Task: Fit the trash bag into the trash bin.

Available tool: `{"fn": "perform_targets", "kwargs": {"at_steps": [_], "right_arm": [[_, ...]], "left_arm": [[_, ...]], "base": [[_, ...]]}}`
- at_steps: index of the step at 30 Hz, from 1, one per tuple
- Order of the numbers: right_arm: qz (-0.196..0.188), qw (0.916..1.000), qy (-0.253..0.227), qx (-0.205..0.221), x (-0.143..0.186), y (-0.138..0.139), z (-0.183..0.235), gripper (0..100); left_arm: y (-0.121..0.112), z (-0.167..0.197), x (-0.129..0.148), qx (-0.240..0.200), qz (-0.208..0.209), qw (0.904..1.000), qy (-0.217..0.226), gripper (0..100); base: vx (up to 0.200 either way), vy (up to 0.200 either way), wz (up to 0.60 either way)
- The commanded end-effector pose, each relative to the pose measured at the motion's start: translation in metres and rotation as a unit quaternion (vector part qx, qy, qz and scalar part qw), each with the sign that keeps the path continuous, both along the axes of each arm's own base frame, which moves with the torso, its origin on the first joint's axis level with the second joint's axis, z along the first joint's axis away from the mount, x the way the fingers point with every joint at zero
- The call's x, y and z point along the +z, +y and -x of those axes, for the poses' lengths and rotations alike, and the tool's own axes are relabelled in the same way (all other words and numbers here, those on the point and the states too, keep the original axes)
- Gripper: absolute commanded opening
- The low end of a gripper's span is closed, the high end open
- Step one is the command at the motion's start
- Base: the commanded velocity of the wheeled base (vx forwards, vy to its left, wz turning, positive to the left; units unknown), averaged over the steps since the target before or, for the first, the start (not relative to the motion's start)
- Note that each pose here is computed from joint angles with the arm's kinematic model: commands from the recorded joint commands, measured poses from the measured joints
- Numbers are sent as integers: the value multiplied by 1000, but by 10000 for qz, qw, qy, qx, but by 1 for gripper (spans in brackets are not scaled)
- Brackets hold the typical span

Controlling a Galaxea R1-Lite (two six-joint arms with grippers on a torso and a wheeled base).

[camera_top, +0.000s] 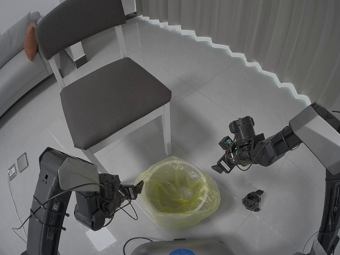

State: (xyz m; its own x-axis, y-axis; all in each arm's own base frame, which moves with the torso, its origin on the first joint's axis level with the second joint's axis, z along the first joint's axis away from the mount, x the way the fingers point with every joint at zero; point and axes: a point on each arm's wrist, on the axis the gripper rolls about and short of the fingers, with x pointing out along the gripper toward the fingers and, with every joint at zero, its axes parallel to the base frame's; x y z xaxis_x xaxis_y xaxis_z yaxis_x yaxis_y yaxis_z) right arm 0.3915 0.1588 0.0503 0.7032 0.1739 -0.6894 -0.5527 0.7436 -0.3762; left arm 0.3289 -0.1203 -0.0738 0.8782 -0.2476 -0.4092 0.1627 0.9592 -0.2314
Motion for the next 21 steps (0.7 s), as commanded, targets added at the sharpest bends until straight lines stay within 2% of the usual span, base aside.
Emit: {"fn": "perform_targets", "kwargs": {"at_steps": [1,10,15,21], "right_arm": [[-28,9999,-67,109,7,8,5,100],[8,9989,18,461,3,33,21,100],[84,9961,151,861,-6,61,40,100],[145,9933,273,1110,-17,79,52,100]], "left_arm": [[12,-4,-11,136,-153,9996,192,100],[15,-7,-9,188,-261,9980,536,100],[-11,6,-7,-283,-294,9967,699,100],[-20,7,-7,-323,-319,9950,889,100]], "base": [[0,0,0],[0,0,0],[0,0,0],[0,0,0]]}}
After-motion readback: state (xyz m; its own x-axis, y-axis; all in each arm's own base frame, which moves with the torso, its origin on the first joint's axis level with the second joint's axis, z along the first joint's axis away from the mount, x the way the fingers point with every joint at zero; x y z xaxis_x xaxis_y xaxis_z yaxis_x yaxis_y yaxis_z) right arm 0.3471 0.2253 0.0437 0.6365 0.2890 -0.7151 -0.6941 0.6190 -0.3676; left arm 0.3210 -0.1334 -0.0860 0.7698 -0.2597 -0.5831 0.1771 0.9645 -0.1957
